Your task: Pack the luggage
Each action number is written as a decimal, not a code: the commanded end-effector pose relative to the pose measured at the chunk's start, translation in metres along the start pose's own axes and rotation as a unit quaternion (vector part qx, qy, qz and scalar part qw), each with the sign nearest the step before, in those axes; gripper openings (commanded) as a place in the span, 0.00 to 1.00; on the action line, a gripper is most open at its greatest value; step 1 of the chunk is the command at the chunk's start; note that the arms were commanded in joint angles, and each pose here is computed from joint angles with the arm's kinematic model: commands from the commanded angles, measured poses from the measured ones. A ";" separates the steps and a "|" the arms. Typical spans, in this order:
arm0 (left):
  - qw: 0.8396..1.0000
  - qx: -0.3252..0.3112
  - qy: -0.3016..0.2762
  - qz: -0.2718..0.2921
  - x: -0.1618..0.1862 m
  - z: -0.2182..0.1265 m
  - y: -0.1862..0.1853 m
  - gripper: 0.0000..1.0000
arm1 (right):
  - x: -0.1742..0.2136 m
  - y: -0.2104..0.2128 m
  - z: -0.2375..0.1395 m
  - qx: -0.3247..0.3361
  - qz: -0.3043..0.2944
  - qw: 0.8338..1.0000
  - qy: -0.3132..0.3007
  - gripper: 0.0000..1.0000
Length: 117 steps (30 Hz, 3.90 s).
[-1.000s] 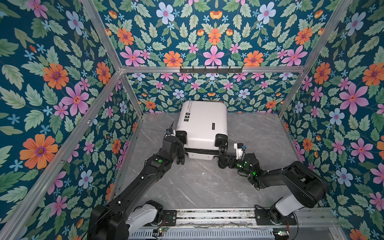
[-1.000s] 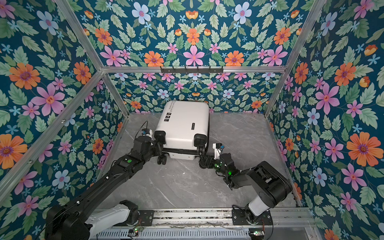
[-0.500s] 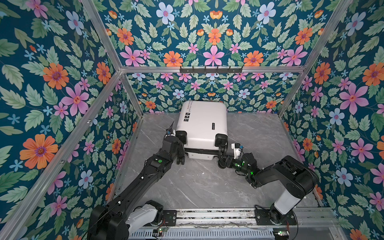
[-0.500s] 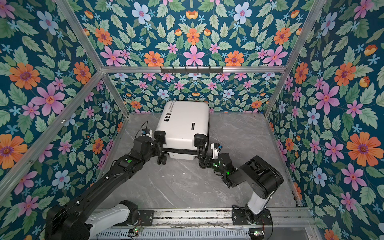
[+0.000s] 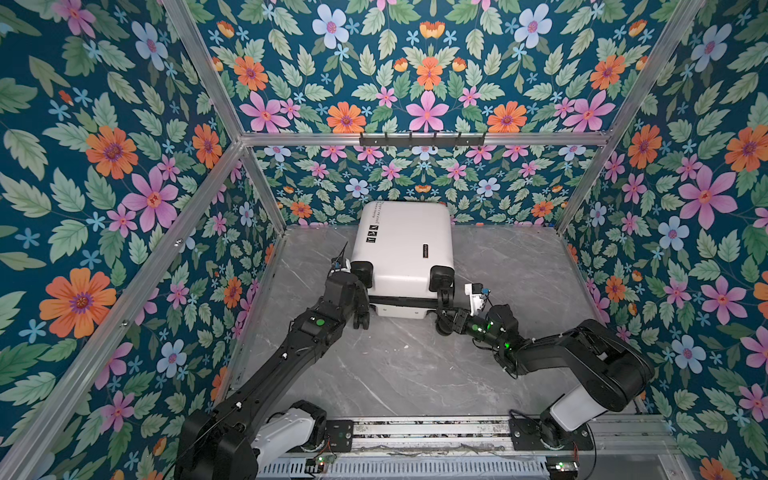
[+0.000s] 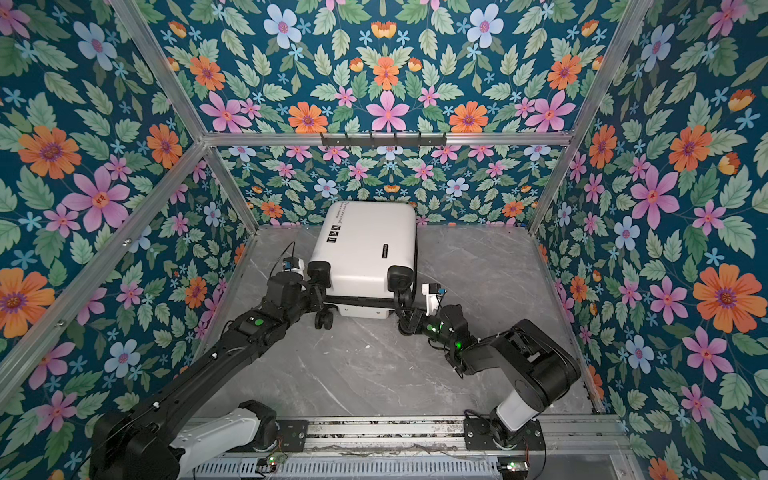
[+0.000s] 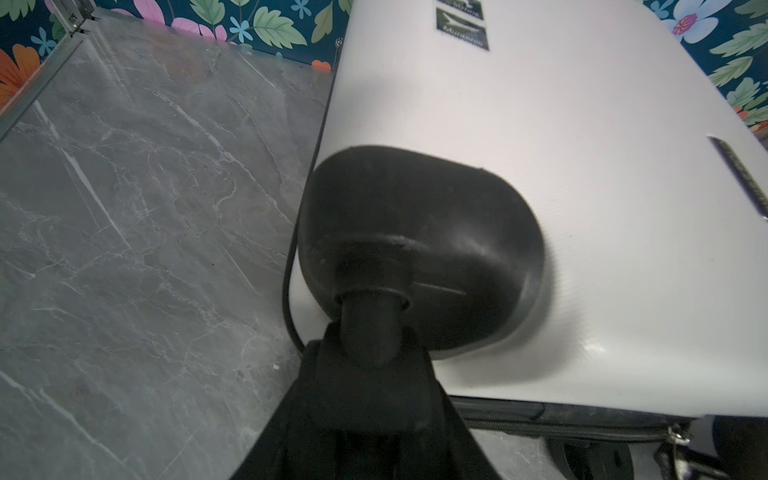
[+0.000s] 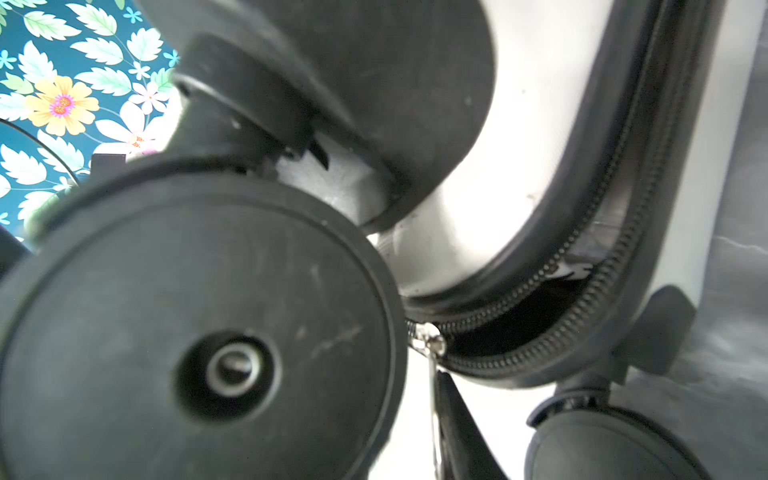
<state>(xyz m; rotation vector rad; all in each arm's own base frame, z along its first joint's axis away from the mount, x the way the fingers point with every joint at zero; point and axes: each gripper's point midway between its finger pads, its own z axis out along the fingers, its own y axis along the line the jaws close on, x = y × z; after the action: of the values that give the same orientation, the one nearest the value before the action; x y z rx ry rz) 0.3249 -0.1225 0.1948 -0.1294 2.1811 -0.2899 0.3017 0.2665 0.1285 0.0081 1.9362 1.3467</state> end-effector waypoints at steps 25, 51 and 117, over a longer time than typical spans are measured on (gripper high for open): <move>0.998 -0.068 -0.002 -0.006 0.002 -0.007 0.029 0.00 | -0.006 -0.018 -0.004 0.059 0.005 0.998 -0.001 0.00; 0.996 -0.087 -0.001 -0.003 0.001 -0.015 0.047 0.00 | -0.042 -0.044 -0.032 0.196 -0.079 0.977 -0.030 0.00; 0.987 0.115 0.106 0.046 0.084 0.004 -0.237 0.96 | -0.041 -0.023 -0.014 0.116 -0.084 0.990 -0.004 0.00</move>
<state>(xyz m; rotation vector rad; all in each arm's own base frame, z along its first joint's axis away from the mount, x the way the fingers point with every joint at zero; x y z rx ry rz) 0.2731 -0.3687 0.1863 0.1307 2.3502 -0.5380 0.3338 0.2279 0.1370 -0.0207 2.0213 1.0080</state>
